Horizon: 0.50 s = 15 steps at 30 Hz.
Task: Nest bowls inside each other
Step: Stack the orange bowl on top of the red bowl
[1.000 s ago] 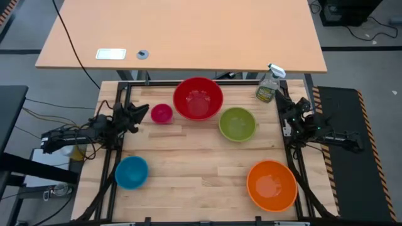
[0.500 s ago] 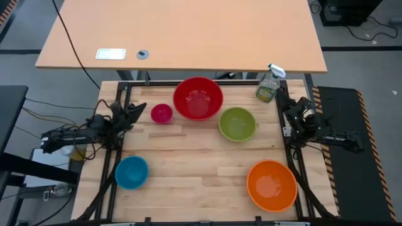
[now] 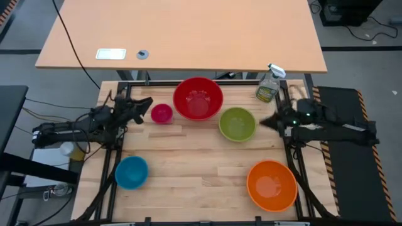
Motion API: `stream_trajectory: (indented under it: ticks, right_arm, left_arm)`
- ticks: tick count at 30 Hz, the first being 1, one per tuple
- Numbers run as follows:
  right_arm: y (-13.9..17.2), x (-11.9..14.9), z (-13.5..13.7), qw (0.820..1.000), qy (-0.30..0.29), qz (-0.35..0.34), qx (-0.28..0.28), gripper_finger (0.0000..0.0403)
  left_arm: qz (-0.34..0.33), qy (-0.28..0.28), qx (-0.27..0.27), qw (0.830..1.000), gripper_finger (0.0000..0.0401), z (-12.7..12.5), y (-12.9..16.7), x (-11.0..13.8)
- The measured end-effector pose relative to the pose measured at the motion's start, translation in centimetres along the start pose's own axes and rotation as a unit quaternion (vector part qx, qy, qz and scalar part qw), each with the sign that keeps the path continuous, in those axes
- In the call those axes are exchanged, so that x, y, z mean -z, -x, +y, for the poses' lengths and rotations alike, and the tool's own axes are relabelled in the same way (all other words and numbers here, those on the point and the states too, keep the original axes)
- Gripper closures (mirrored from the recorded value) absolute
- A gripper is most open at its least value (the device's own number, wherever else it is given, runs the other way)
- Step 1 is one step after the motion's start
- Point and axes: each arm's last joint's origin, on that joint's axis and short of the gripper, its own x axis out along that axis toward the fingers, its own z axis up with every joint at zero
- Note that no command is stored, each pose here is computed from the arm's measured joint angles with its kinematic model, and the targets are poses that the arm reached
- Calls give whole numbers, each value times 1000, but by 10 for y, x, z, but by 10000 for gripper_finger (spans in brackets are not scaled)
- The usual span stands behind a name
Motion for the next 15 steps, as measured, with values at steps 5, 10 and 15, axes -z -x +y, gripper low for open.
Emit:
stream_trajectory:
  ticks: [5,10,15]
  right_arm:
    - [-6,2,10,969,13,243,-45,295]
    - [-20,9,7,915,78,395,-2,227]
    - [-44,16,10,873,114,473,5,167]
  left_arm:
    - [41,-60,-29,997,207,-21,-16,-15]
    - [53,-73,-37,995,179,-35,-30,-22]
    - [61,-74,-37,995,177,-40,-37,-22]
